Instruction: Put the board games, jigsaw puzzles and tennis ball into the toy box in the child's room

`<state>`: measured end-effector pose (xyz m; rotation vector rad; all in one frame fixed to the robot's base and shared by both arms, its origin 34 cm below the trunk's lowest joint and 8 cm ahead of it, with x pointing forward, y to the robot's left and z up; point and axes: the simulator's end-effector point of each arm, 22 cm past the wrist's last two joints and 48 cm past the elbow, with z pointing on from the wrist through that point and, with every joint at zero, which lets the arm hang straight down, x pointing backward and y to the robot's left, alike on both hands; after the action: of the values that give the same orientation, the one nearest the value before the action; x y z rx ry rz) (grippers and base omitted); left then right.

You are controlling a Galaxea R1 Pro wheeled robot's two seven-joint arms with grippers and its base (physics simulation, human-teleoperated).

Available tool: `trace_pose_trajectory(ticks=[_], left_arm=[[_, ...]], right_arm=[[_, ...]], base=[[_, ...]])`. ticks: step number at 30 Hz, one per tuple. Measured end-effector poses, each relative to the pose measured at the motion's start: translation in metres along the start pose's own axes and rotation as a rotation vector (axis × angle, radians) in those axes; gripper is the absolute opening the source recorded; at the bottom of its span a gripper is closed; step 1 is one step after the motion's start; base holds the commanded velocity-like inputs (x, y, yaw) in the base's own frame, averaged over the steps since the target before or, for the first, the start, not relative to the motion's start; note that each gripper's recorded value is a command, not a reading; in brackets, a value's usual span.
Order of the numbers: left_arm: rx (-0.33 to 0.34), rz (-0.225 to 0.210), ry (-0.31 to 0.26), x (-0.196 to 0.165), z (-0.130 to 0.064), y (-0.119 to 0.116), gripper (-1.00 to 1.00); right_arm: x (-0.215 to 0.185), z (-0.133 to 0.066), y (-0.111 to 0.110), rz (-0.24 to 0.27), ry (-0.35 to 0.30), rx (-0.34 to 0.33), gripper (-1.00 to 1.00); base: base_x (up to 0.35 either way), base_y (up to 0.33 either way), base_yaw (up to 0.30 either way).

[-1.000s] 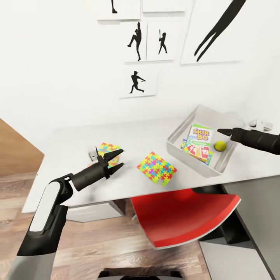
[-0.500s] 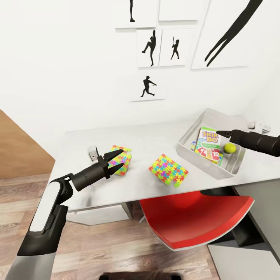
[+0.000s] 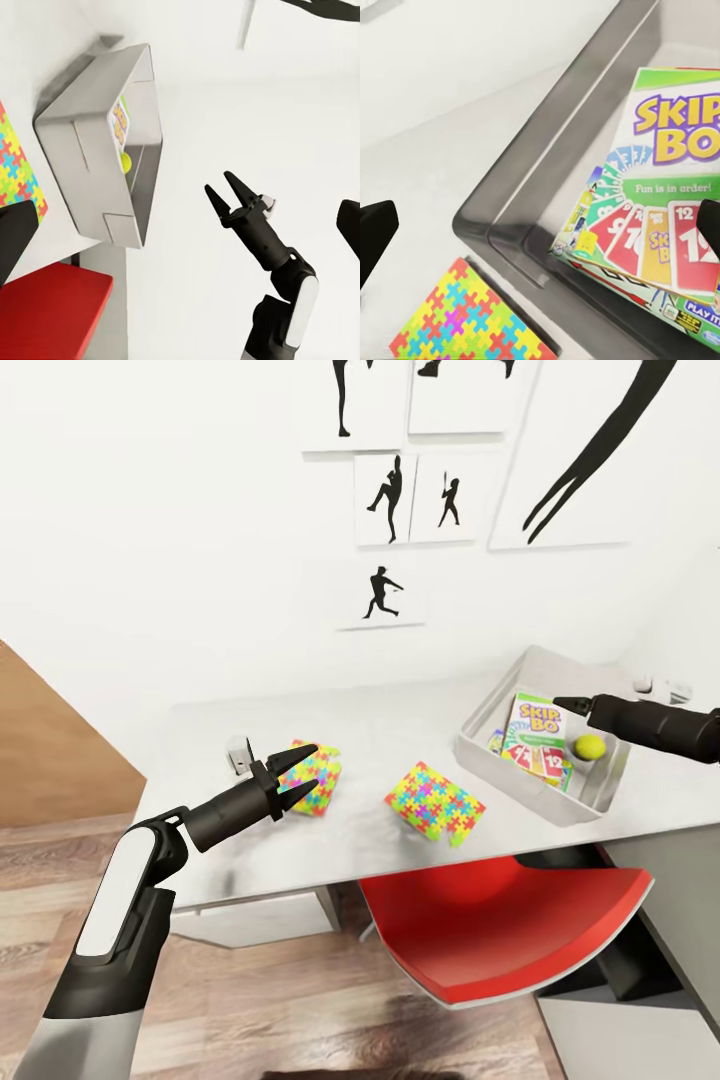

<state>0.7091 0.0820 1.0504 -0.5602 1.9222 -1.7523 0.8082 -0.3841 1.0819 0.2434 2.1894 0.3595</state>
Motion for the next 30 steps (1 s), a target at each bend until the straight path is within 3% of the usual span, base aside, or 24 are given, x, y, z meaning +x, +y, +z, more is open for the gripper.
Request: trace_pose_trajectory(ticks=[9,16,25,30], left_arm=[[0.001,0.012,-0.007,-0.002,-0.004,-0.006,1.00],[-0.004,0.020,-0.016,-0.005,-0.009,-0.008,1.00],[-0.019,0.022,-0.013,0.000,-0.017,-0.005,1.00],[-0.019,0.029,-0.009,0.002,-0.018,-0.008,1.00]], right_arm=[[0.029,0.011,0.032,-0.067,0.075,-0.037,1.00],[0.056,0.013,0.038,-0.091,0.128,-0.043,1.00],[0.099,0.006,0.026,-0.079,0.203,-0.036,1.00],[0.135,-0.007,0.022,-0.014,0.254,-0.110,1.00]], base=[[0.000,0.002,0.000],[0.000,0.000,0.000],[0.000,0.000,0.000],[0.000,0.000,0.000]])
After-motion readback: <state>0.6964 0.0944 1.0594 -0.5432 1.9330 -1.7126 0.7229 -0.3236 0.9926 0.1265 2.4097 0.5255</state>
